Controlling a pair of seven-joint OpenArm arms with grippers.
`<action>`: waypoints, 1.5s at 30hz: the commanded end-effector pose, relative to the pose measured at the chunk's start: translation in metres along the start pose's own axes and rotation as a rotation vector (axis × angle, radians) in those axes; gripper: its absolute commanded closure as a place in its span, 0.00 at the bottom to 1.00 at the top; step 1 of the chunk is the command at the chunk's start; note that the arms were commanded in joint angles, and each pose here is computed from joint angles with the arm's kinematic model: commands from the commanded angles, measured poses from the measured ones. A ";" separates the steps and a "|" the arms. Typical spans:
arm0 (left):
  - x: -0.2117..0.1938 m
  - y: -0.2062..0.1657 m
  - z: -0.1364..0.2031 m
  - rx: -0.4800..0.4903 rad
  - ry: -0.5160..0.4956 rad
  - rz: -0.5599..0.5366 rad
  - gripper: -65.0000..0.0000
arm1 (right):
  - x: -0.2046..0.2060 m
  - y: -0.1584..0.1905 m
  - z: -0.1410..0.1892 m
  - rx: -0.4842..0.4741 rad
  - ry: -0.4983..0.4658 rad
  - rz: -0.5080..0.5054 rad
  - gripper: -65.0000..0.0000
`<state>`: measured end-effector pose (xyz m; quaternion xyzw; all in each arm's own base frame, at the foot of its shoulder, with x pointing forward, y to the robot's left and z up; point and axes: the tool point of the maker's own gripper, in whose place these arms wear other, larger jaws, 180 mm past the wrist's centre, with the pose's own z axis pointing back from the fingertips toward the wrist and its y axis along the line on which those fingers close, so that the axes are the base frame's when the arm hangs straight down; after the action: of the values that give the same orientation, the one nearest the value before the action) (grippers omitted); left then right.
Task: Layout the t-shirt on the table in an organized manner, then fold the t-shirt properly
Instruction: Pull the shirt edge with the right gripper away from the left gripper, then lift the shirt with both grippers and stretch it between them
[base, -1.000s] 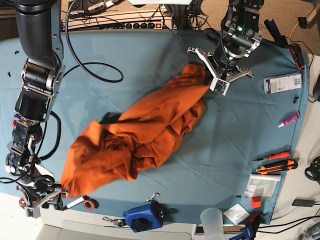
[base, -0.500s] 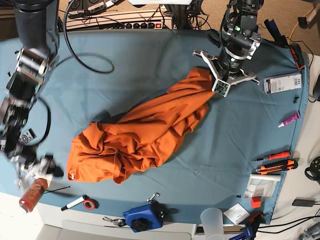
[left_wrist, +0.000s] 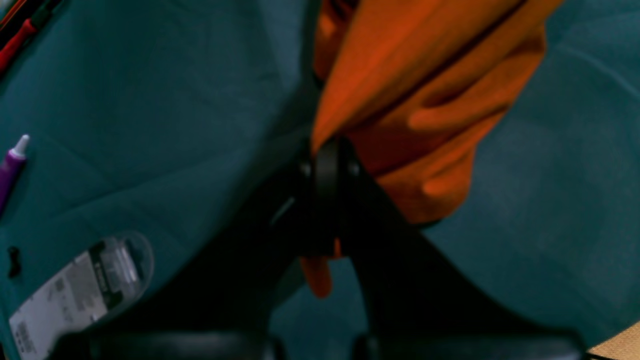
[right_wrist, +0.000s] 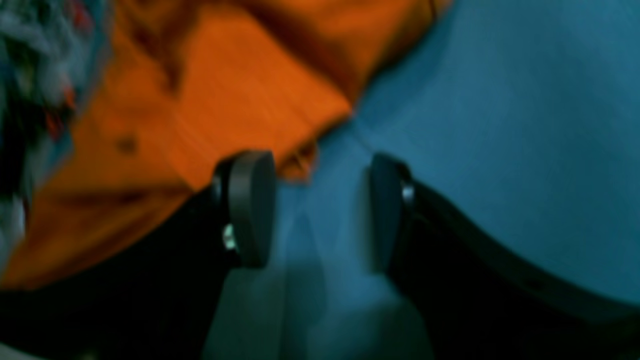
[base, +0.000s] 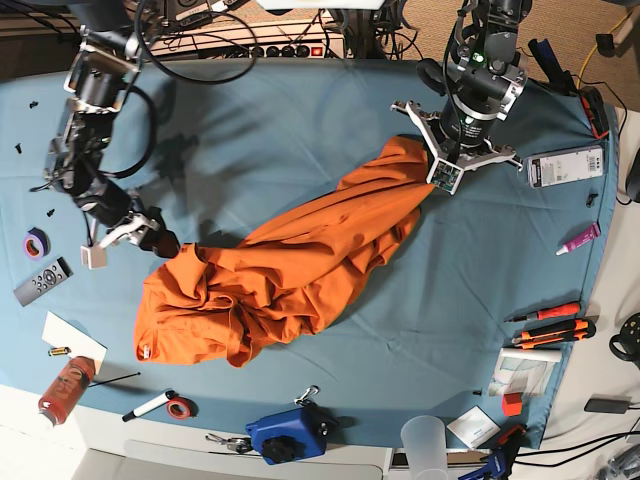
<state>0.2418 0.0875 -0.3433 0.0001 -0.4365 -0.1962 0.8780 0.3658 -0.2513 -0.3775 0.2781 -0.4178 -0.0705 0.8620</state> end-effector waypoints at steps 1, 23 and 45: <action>0.011 0.003 0.003 0.010 -0.044 -0.001 1.00 | 0.021 0.005 0.000 0.007 -0.051 0.028 0.52; 0.013 -0.002 0.003 -0.019 -0.053 0.032 1.00 | 0.054 0.050 -0.043 0.052 -0.149 0.065 0.53; 0.012 -0.002 0.003 -0.018 -0.051 0.032 1.00 | 0.083 0.024 0.048 -0.050 -0.113 0.164 1.00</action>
<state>0.2408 0.0828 -0.3431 -0.0189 -0.4370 -0.1881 0.8794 0.3716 -0.2730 -0.3042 0.2238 -0.4583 -0.0324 0.8595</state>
